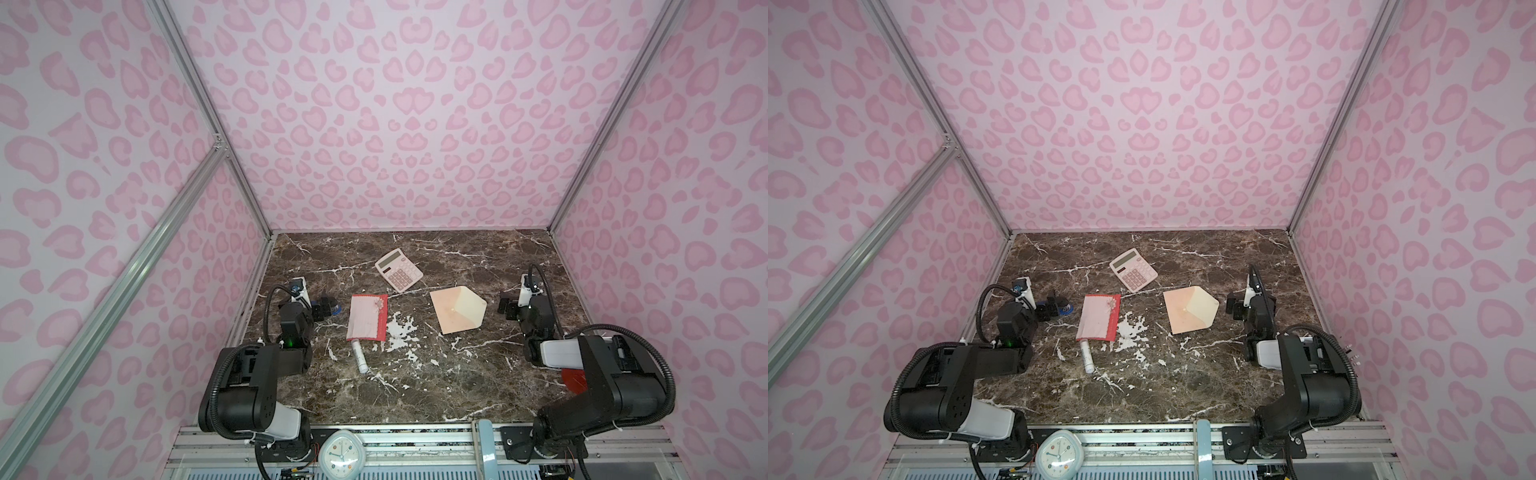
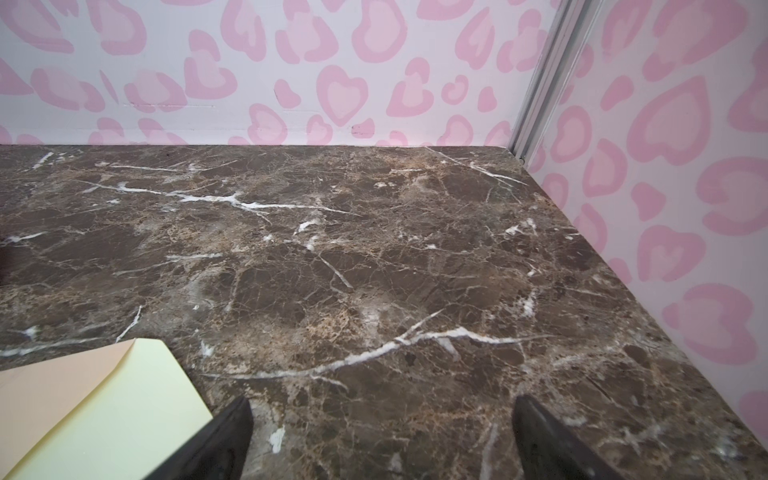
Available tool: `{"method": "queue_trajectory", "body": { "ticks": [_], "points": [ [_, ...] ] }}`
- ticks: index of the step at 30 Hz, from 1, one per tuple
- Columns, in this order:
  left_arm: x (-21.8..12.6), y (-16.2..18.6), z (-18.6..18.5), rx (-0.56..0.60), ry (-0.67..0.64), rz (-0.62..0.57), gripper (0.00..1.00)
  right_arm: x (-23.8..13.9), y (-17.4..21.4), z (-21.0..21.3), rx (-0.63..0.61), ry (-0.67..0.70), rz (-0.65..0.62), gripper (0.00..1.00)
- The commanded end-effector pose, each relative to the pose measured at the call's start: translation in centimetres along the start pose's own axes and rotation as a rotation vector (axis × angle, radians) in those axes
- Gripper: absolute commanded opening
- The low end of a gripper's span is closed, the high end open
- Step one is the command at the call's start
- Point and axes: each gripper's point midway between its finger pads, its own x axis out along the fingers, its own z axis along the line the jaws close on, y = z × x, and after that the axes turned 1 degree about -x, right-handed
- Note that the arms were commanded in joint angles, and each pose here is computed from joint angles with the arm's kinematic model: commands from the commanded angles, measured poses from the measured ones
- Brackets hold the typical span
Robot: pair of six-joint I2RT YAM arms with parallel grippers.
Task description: Place the letter into the envelope and seal it
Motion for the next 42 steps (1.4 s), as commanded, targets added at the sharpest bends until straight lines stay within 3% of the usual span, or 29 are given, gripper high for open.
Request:
{"method": "queue_trajectory", "body": {
  "ticks": [1, 23, 26, 29, 34, 38, 42],
  "points": [
    [0.0, -0.7, -0.1, 0.009, 0.007, -0.022, 0.98, 0.0, -0.8, -0.1, 0.002, 0.002, -0.034, 1.00],
    [0.2, -1.3, 0.3, -0.019, 0.007, -0.012, 0.98, 0.2, -2.0, -0.1, 0.020, -0.041, -0.035, 1.00],
    [0.9, -3.0, 0.7, -0.021, -0.030, 0.075, 0.98, 0.0, -3.9, -0.3, 0.034, -0.010, 0.054, 1.00],
    [1.1, -4.9, 0.6, -0.080, -0.051, 0.196, 0.99, -1.2, -5.2, -2.0, 0.178, 0.102, 0.158, 1.00],
    [-0.5, -6.2, -1.2, -0.154, -0.009, 0.381, 0.89, -4.2, -6.5, -0.9, 0.320, 0.199, 0.202, 0.98],
    [-3.3, -5.7, -2.7, -0.235, 0.000, 0.501, 0.86, -6.5, -7.6, 4.1, 0.395, 0.137, 0.226, 0.92],
    [-6.0, -4.4, -5.8, -0.342, 0.121, 0.600, 0.86, -8.2, -8.0, 11.3, 0.413, -0.020, 0.269, 0.92]
  ]
}}
